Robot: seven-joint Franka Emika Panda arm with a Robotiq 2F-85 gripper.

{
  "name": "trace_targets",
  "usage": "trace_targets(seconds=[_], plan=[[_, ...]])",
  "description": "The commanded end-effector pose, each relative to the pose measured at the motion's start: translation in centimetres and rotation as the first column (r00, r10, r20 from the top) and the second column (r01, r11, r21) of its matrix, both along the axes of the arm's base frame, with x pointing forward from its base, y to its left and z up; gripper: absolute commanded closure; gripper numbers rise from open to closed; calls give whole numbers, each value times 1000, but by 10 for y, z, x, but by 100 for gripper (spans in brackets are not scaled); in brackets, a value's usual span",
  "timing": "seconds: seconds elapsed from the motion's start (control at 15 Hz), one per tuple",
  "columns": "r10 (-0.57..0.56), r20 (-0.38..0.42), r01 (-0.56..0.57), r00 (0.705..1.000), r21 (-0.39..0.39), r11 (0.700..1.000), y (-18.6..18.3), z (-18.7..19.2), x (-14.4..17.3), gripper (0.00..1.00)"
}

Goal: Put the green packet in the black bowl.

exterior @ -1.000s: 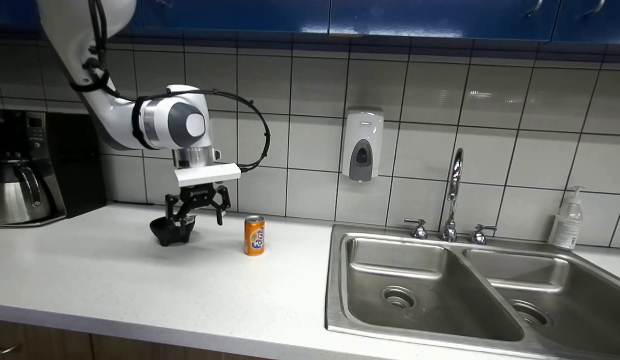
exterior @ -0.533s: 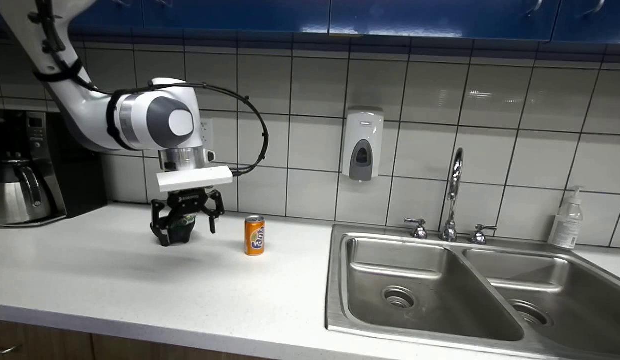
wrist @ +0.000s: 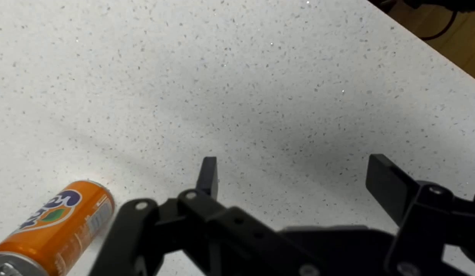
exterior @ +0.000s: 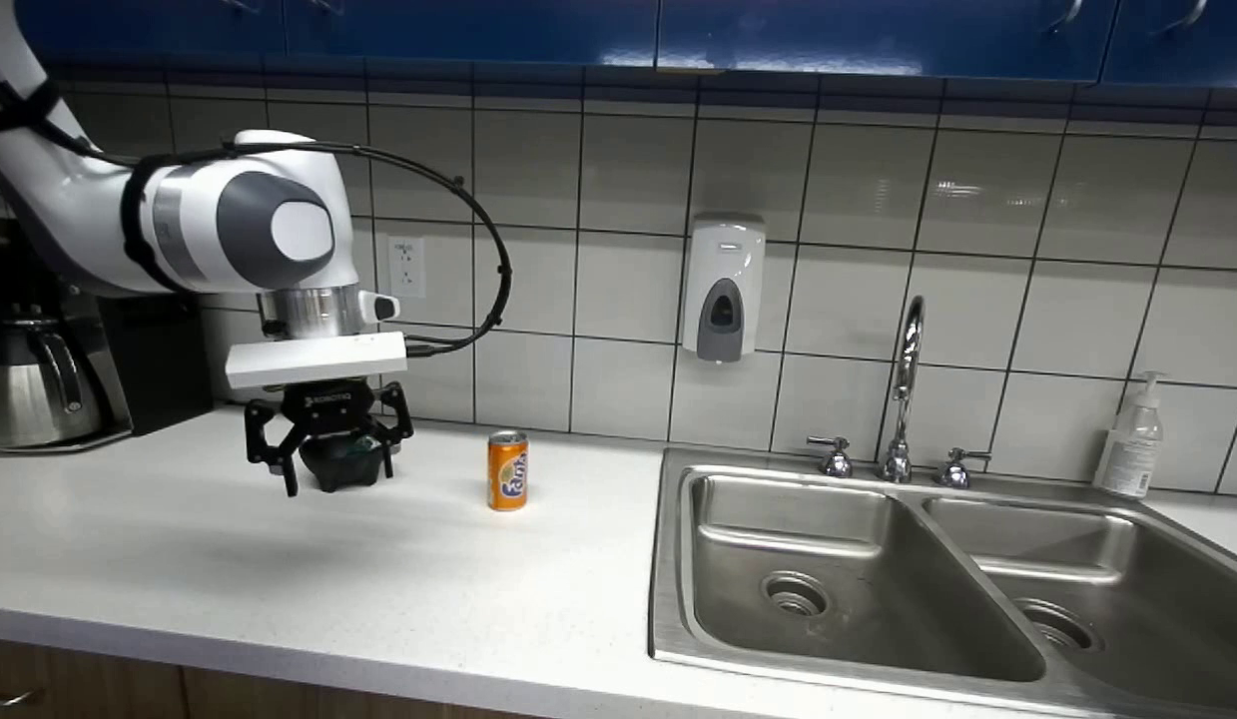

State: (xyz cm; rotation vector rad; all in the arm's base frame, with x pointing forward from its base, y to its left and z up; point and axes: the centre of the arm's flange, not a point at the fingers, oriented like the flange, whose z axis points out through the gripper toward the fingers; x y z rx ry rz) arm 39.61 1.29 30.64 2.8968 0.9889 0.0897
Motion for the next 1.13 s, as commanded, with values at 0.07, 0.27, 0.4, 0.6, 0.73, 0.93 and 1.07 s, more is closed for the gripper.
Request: trace_targets(seconds=[0.07, 0.27, 0.4, 0.6, 0.73, 0.93, 1.07], plan=[[-109, 31, 109, 994, 13, 994, 2, 19, -27, 0], [-129, 25, 129, 991, 5, 992, 2, 22, -27, 0], [-109, 28, 109, 994, 12, 994, 0, 14, -12, 0], [-111, 27, 111, 993, 12, 994, 0, 15, -13, 0], [-112, 27, 111, 993, 12, 994, 0, 15, -13, 0], [-112, 27, 112, 993, 12, 994, 0, 15, -13, 0], [-112, 27, 112, 993, 12, 994, 0, 15, -13, 0]])
